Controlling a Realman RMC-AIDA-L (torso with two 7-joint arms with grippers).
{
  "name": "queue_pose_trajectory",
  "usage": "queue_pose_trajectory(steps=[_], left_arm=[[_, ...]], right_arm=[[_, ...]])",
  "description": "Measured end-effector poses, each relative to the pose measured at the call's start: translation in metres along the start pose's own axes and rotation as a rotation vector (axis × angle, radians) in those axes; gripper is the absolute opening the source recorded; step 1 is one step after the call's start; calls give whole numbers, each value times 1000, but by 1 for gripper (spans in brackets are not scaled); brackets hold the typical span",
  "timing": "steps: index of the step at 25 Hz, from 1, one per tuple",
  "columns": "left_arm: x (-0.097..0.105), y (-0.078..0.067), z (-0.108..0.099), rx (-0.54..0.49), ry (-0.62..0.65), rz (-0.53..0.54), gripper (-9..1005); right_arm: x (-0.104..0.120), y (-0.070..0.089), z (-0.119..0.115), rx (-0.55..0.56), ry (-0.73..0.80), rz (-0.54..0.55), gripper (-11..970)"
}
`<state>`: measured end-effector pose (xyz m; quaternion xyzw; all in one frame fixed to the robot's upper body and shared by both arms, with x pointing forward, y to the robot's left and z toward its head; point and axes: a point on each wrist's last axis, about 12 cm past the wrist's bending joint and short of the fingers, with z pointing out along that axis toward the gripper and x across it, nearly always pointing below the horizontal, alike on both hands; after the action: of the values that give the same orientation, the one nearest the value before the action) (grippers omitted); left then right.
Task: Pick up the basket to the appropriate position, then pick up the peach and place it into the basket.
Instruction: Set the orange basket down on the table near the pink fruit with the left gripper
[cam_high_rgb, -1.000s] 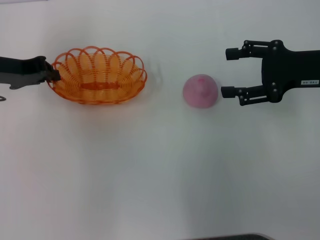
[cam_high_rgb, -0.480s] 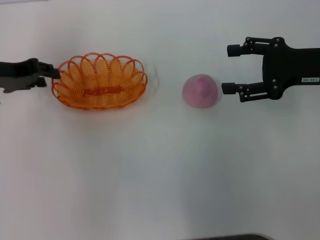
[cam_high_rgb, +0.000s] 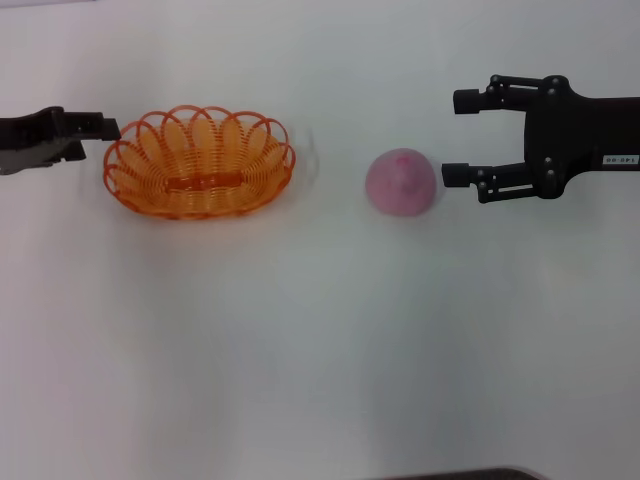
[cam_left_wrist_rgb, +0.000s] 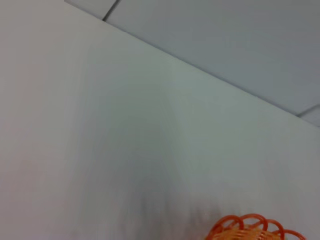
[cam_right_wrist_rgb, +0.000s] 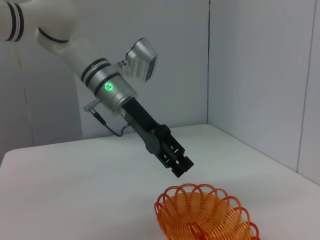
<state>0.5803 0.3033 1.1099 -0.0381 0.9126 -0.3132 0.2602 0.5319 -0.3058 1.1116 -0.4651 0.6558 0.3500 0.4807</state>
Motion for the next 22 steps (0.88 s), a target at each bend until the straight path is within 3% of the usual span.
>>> queue_pose_trajectory(steps=[6, 16, 22], left_arm=[[-3, -3, -13, 5, -12, 120, 624], [-6, -14, -20, 35, 16, 492, 623], [-4, -22, -16, 62, 54, 663, 624]], right_arm=[[-1, 0, 1, 1, -16, 36, 881], [2, 2, 0, 25, -54, 119, 881], [8, 5, 2, 32, -77, 166, 881]])
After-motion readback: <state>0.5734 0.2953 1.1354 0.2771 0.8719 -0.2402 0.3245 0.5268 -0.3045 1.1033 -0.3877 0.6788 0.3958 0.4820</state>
